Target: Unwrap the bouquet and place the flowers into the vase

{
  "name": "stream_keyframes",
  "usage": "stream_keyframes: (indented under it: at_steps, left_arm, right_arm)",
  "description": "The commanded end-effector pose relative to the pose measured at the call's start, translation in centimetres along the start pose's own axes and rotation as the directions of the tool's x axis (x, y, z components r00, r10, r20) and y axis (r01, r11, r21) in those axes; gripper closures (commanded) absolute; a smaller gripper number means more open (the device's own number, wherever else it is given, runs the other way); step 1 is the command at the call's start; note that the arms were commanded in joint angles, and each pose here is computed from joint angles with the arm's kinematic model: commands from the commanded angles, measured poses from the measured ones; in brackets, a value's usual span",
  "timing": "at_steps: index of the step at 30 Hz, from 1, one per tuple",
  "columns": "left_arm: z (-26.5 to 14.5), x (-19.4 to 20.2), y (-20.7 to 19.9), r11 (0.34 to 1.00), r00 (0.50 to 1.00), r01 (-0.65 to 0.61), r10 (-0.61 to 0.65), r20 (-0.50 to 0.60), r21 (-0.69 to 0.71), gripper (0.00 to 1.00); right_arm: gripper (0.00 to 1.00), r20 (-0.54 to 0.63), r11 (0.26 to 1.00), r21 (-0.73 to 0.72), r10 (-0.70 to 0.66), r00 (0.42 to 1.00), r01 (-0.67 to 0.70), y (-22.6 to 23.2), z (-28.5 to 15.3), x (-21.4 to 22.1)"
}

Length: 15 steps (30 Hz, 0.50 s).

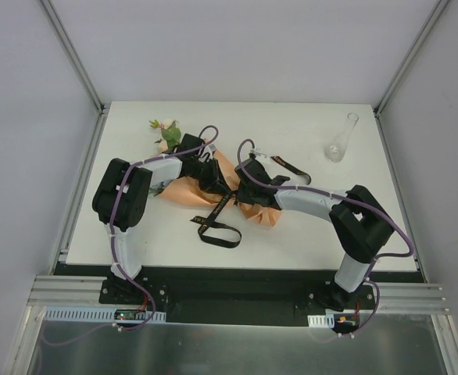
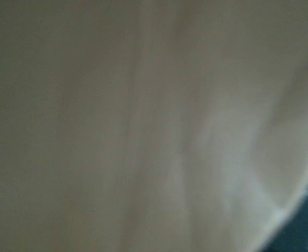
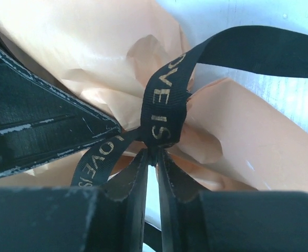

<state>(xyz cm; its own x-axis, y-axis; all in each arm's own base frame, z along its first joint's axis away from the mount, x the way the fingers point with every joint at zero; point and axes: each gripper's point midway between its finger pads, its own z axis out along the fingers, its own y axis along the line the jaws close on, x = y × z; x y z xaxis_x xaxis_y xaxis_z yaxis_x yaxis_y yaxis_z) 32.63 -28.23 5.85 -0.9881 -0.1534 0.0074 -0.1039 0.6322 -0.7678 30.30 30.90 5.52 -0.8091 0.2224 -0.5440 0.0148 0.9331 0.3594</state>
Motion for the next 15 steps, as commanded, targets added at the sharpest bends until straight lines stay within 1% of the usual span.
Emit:
stream_keyframes:
  at_steps: [1,4,5,6,7,10,13,14,15]
  left_arm:
    - [0.5,0.8,-0.1,1.0,1.0,0.006,-0.006,-0.017,-0.015,0.84]
    - [0.4,0.8,-0.2,1.0,1.0,0.0,0.0,-0.015,-0.013,0.85]
    - [0.4,0.8,-0.3,1.0,1.0,0.001,-0.001,-0.017,-0.011,0.85]
    - [0.4,0.8,-0.3,1.0,1.0,0.0,0.0,-0.017,-0.009,0.85]
    - [0.4,0.8,-0.2,1.0,1.0,0.004,-0.004,-0.018,-0.011,0.85]
    - [0.4,0.8,-0.1,1.0,1.0,0.002,-0.002,-0.016,-0.015,0.85]
    - [0.3,0.7,0.0,1.0,1.0,-0.007,0.007,-0.001,-0.021,0.85]
    - [0.3,0.7,0.1,1.0,1.0,-0.006,0.006,0.002,-0.025,0.86]
    - [0.4,0.7,0.2,1.0,1.0,-0.003,0.003,-0.003,-0.026,0.85]
  right_arm:
    - [0.83,0.006,0.999,-0.033,0.007,1.0,-0.007,1.4,0.1,-1.1]
    - [0.83,-0.002,0.999,-0.035,0.007,1.0,-0.007,1.5,0.2,-1.1]
    - [0.86,-0.002,0.999,-0.035,0.007,1.0,-0.007,1.5,0.2,-1.1]
    - [0.95,0.0,0.999,-0.033,0.009,1.0,-0.009,1.4,0.3,-1.3]
    - [0.99,0.001,0.999,-0.033,0.01,1.0,-0.01,1.4,0.3,-1.4]
    - [0.99,0.019,0.999,-0.035,0.003,1.0,-0.002,1.3,-0.1,-1.8]
    - [0.99,0.084,0.999,-0.05,-0.017,0.996,0.021,1.5,-1.3,-3.0]
    - [0.99,0.1,0.996,-0.062,-0.056,0.993,0.063,1.2,-1.9,-3.0]
    - [0.99,0.15,0.989,-0.124,-0.057,0.987,0.076,2.5,-2.3,-4.1]
